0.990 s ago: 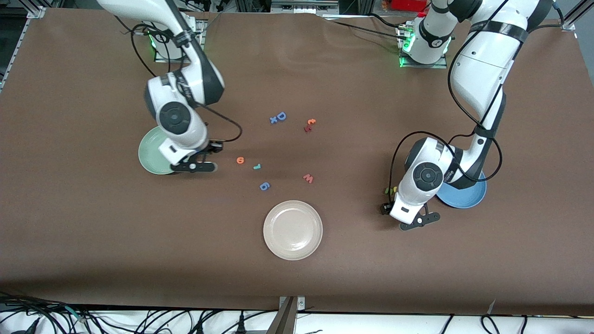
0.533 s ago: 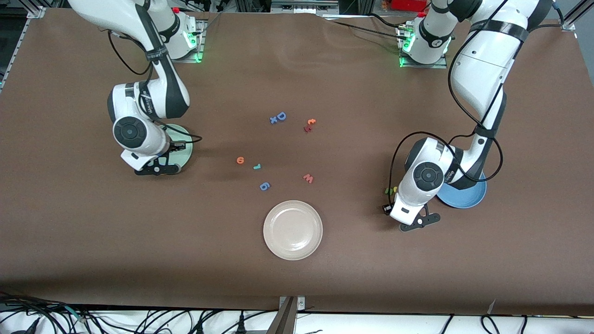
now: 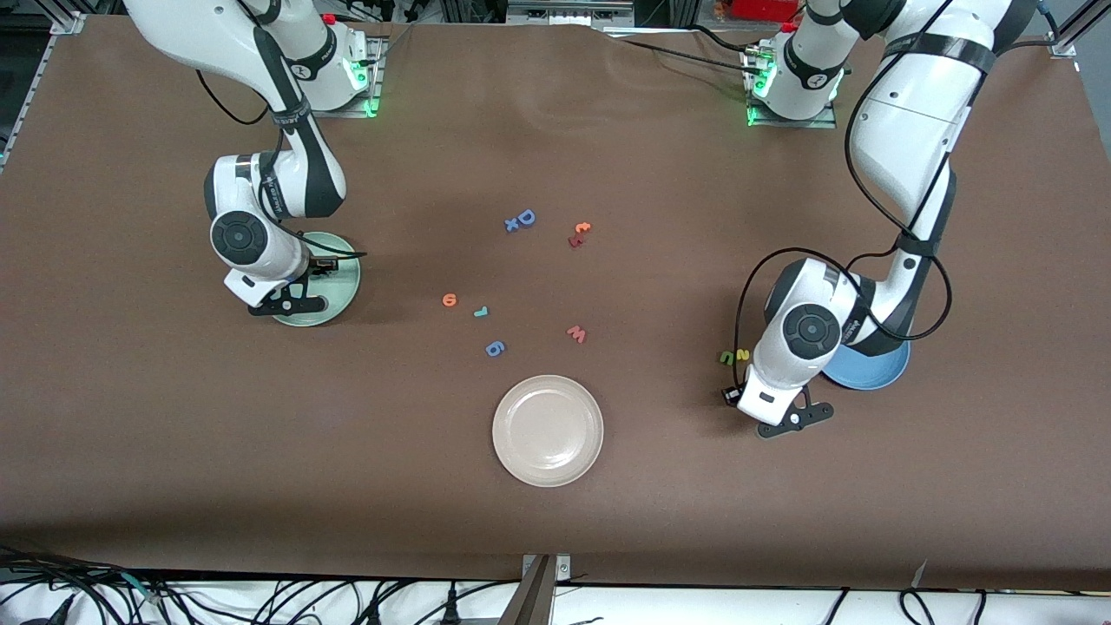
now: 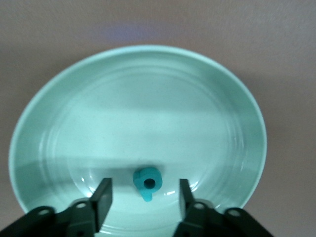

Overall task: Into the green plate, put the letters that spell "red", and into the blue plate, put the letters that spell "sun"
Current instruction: 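Carry the yellow u to the blue plate while the right gripper grasps orange 9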

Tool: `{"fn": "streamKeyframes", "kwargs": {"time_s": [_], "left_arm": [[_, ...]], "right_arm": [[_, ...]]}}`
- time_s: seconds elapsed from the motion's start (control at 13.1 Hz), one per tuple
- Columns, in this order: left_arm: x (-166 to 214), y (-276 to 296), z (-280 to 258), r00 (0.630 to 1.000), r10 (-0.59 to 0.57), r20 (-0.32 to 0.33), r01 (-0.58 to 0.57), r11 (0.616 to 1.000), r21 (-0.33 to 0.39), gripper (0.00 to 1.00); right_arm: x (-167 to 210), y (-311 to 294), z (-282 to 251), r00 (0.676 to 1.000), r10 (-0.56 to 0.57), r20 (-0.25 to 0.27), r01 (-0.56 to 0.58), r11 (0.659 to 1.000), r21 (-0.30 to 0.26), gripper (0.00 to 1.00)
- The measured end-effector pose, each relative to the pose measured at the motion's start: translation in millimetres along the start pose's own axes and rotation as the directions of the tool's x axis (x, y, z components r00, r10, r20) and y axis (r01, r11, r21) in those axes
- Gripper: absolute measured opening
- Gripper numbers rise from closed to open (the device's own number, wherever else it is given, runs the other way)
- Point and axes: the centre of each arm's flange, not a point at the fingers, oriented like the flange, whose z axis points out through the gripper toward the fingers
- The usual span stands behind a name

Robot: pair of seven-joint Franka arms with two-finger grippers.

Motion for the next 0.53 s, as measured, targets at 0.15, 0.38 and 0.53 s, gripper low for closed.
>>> {"fn": "streamKeyframes", "kwargs": {"time_s": [0.15,0.38,0.53], "left_arm": [[9,-10,-10,1.0,0.029,-0.01,-0.029,1.0,0.0,0.28],[21,-36,-23,0.992,0.129,-0.015,-0.129,0.992,0.008,0.28],[28,-65,-36,0.978,0.208,-0.002,-0.208,0.978,-0.003,0.28]], "right_arm": [[5,-1,-19,1.0,0.001,-0.008,-0.001,1.0,0.008,0.88],[24,-33,-76,0.999,0.004,-0.036,0.0,0.995,0.096,1.0],[36,-72,-104,0.997,-0.014,-0.075,0.026,0.987,0.158,1.0]]}}
